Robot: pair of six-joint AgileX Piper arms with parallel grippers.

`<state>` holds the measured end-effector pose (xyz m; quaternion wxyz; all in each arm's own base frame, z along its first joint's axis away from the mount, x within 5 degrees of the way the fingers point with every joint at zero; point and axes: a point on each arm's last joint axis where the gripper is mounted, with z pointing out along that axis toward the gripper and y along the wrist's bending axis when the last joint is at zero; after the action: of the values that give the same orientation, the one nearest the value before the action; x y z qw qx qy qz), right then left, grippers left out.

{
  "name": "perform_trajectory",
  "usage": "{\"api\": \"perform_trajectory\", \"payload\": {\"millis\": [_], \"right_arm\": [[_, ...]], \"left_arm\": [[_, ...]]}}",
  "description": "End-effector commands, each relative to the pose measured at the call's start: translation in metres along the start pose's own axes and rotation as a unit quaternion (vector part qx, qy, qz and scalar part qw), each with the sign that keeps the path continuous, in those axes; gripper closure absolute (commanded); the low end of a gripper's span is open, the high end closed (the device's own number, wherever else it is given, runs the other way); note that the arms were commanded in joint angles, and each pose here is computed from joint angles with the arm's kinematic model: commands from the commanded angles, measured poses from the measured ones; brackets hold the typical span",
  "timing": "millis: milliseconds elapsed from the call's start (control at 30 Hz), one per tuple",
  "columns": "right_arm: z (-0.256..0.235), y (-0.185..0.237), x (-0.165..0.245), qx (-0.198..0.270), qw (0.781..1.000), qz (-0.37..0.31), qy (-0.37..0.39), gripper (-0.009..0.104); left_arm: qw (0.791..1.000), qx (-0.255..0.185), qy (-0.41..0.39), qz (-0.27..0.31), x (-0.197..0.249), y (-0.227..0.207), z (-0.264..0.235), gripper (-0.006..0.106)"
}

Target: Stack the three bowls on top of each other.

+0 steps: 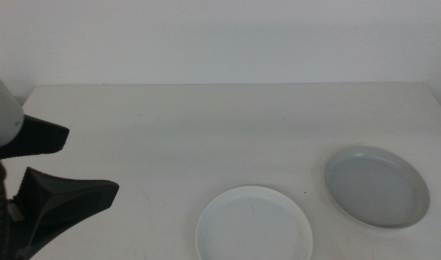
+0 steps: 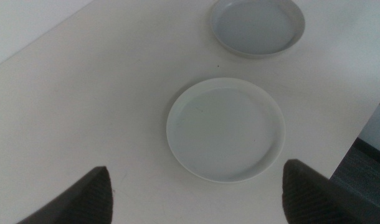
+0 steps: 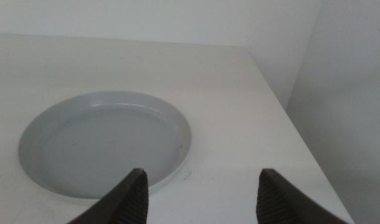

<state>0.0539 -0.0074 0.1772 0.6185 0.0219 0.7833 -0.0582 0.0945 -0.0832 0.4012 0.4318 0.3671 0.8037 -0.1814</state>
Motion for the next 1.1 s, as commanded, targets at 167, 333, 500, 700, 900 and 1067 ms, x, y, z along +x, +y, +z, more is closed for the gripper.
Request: {"api": "perform_trajectory", "payload": {"millis": [167,333,500,700,900,1067], "right_arm": [[-0.009,-0.002,-0.04,-0.001,0.999,0.015,-0.034,0.05],[-0.009,-0.005,-0.083,-0.001,1.0,0.015,-0.007,0.05],[0.003,-0.008,-0.126,-0.002,0.999,0.015,0.034,0.05],[0.037,-0.008,-0.172,-0.011,0.995,0.035,0.091,0.05],[0.077,-0.006,-0.196,-0.022,0.979,0.073,0.191,0.05],[0.117,-0.005,-0.203,-0.024,0.959,0.07,0.273,0.05]], "left_arm": [[0.999,-0.007,-0.047,-0.008,-0.012,0.001,-0.008,-0.004],[0.999,-0.007,-0.047,-0.008,-0.012,0.001,-0.008,-0.004],[0.999,-0.007,-0.047,-0.008,-0.012,0.001,-0.008,-0.004],[0.999,-0.007,-0.047,-0.008,-0.012,0.001,-0.008,-0.004],[0.999,-0.007,-0.048,-0.008,-0.012,0.001,-0.008,-0.004],[0.999,-0.007,-0.047,-0.008,-0.012,0.001,-0.008,-0.004]]}}
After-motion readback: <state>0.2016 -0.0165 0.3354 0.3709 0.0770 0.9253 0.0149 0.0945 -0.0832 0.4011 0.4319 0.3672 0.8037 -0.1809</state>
